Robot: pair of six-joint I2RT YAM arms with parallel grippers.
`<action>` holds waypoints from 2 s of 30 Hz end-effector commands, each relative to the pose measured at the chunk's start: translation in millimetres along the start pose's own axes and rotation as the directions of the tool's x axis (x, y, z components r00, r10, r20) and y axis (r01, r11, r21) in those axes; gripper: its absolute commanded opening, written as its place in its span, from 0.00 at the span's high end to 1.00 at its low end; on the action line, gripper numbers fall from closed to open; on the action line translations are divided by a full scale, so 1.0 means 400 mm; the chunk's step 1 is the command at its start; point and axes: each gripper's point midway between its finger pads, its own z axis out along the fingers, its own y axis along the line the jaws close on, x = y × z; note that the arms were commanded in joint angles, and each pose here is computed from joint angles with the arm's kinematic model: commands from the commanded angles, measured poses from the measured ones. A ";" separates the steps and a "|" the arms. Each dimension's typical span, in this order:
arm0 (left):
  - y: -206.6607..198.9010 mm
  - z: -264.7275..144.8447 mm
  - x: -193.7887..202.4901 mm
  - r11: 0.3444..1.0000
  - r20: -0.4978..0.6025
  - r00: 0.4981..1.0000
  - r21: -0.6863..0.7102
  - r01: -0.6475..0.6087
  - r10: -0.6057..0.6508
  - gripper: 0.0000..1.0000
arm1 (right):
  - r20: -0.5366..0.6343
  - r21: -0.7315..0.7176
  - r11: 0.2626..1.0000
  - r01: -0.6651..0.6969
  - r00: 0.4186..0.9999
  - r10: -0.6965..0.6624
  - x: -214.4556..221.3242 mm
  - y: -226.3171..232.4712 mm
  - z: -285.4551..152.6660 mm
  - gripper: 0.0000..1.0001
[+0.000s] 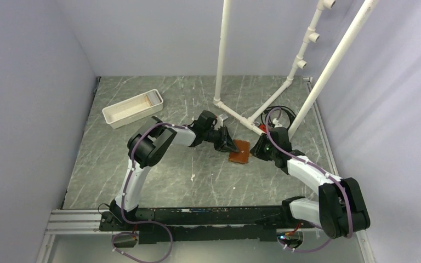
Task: Put the credit cards into the card holder
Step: Close the card holder at the center of the board.
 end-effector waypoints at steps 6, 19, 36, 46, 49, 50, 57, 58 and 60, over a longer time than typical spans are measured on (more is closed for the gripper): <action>0.050 0.009 0.007 0.989 0.001 0.997 -0.127 -0.071 0.072 0.89 | 0.037 -0.017 0.998 0.061 0.998 -0.060 -0.044 0.017 0.002 0.67; 0.060 0.015 0.017 0.988 -0.010 0.997 -0.135 -0.073 0.073 0.92 | 0.033 -0.027 0.991 0.131 0.991 -0.131 -0.068 0.037 -0.006 0.52; 0.063 0.016 0.023 0.988 -0.008 0.997 -0.138 -0.073 0.073 0.96 | -0.061 0.246 0.913 0.327 0.945 -0.322 -0.062 0.067 0.020 0.60; 0.063 0.015 0.025 0.988 -0.007 0.997 -0.135 -0.075 0.075 0.97 | -0.118 0.368 0.839 0.401 0.915 -0.386 -0.044 0.049 0.039 0.69; 0.064 0.016 0.025 0.989 -0.008 0.997 -0.131 -0.073 0.073 0.98 | -0.112 0.380 0.831 0.405 0.912 -0.394 -0.051 0.052 0.036 0.73; 0.064 0.017 0.026 0.989 -0.008 0.997 -0.130 -0.074 0.073 0.98 | -0.108 0.382 0.831 0.405 0.912 -0.395 -0.054 0.053 0.033 0.74; 0.066 0.016 0.027 0.989 -0.009 0.997 -0.131 -0.075 0.074 0.98 | -0.082 0.388 0.831 0.399 0.913 -0.400 -0.064 0.056 0.014 0.82; 0.066 0.016 0.027 0.988 -0.010 0.997 -0.132 -0.075 0.074 0.98 | -0.081 0.389 0.831 0.398 0.913 -0.400 -0.065 0.056 0.012 0.83; 0.068 0.016 0.029 0.988 -0.012 0.997 -0.132 -0.073 0.072 0.99 | -0.078 0.391 0.831 0.397 0.913 -0.399 -0.067 0.055 0.009 0.85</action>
